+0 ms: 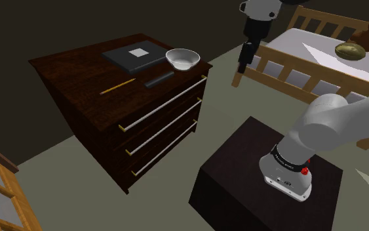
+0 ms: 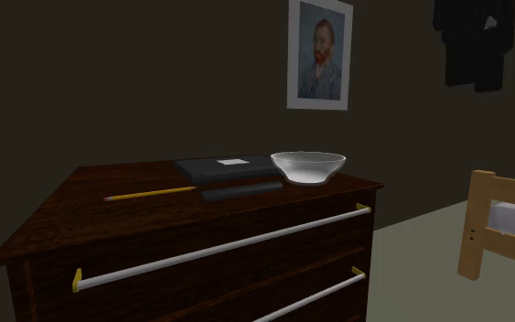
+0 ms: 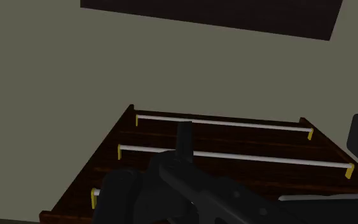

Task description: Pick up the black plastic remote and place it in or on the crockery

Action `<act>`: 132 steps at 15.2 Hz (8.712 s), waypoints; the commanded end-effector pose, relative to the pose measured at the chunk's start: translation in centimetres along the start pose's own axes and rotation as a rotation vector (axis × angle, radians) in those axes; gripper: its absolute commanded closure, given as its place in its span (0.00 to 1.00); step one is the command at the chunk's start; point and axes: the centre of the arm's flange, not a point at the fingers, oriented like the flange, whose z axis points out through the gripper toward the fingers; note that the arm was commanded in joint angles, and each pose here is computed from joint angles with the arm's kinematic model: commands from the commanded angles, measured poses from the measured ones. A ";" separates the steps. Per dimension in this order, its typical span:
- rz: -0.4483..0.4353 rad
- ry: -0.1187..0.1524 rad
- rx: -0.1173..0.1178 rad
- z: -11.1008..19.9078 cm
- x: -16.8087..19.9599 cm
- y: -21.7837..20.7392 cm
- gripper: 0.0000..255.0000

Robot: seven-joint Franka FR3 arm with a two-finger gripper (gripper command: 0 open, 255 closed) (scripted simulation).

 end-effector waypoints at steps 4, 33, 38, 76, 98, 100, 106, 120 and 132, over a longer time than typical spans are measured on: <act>-0.125 0.011 -0.009 1.3 3.2 1.5 0.00; -1.334 0.118 -0.100 11.7 35.2 -5.2 0.00; -1.364 0.121 -0.102 14.0 36.2 -5.8 0.00; -1.364 0.121 -0.102 6.9 35.9 -5.7 1.00; -1.364 0.121 -0.102 2.7 34.6 10.1 1.00; -1.364 0.121 -0.102 2.8 34.5 12.7 1.00; -1.364 0.121 -0.102 5.5 34.6 13.7 1.00; -1.364 0.121 -0.102 8.9 34.8 13.7 1.00; -1.364 0.121 -0.102 4.0 34.1 13.7 0.00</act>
